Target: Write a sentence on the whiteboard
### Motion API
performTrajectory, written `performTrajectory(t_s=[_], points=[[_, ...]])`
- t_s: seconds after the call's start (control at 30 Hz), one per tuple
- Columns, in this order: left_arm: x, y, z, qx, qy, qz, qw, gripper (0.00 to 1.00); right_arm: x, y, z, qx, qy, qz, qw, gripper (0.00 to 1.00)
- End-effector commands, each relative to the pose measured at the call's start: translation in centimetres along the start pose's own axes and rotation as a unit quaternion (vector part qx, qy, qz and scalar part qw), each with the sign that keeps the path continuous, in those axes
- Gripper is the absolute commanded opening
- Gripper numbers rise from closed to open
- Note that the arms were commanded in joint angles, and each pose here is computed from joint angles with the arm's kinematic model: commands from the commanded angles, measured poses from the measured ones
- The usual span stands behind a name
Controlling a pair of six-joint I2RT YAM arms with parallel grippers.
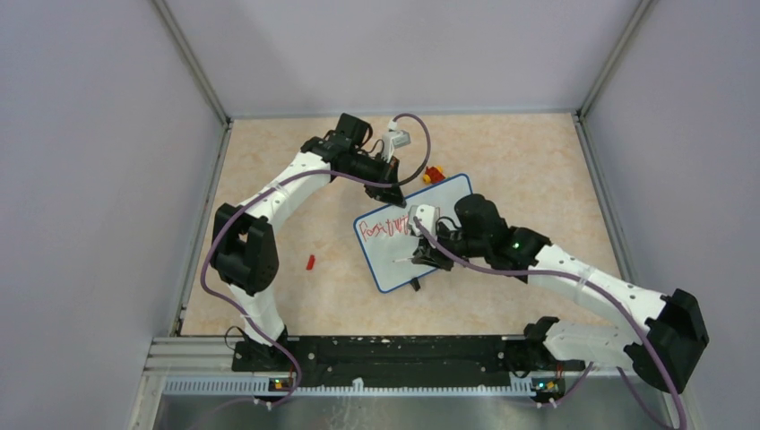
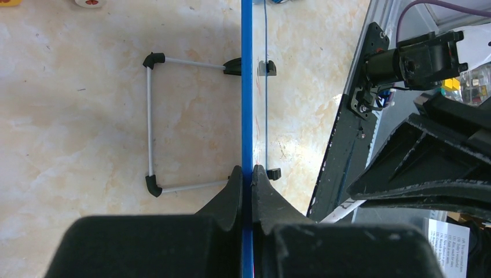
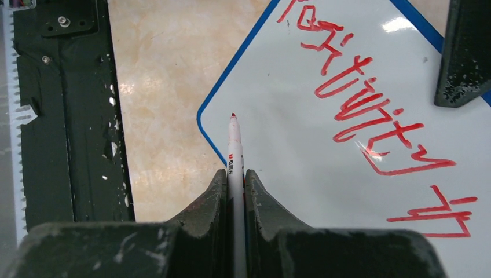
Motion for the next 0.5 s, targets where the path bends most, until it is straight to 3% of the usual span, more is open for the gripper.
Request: performTrajectory(t_s=[0.0,0.47], points=[[0.4,-0.5,1.0,0.014,0.007,-0.007,1.0,0.0,0.1,-0.1,1.2,0.006,-0.014,-0.026,1.0,0.0],[0.2,-0.7,1.0,0.013,0.013,-0.002,1.0,0.0,1.2,-0.5,3.6,0.031,-0.022,-0.057,0.998,0.0]])
Point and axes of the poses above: each gripper's point midway between its finger pads, its own z axis out along the fingers, its own x axis along the line the jaws close on, y = z × x, the point moved 9 cm from there along -z, back along the fingers, and after that the axes turned 8 degrees about -z, right-handed, at the moved point
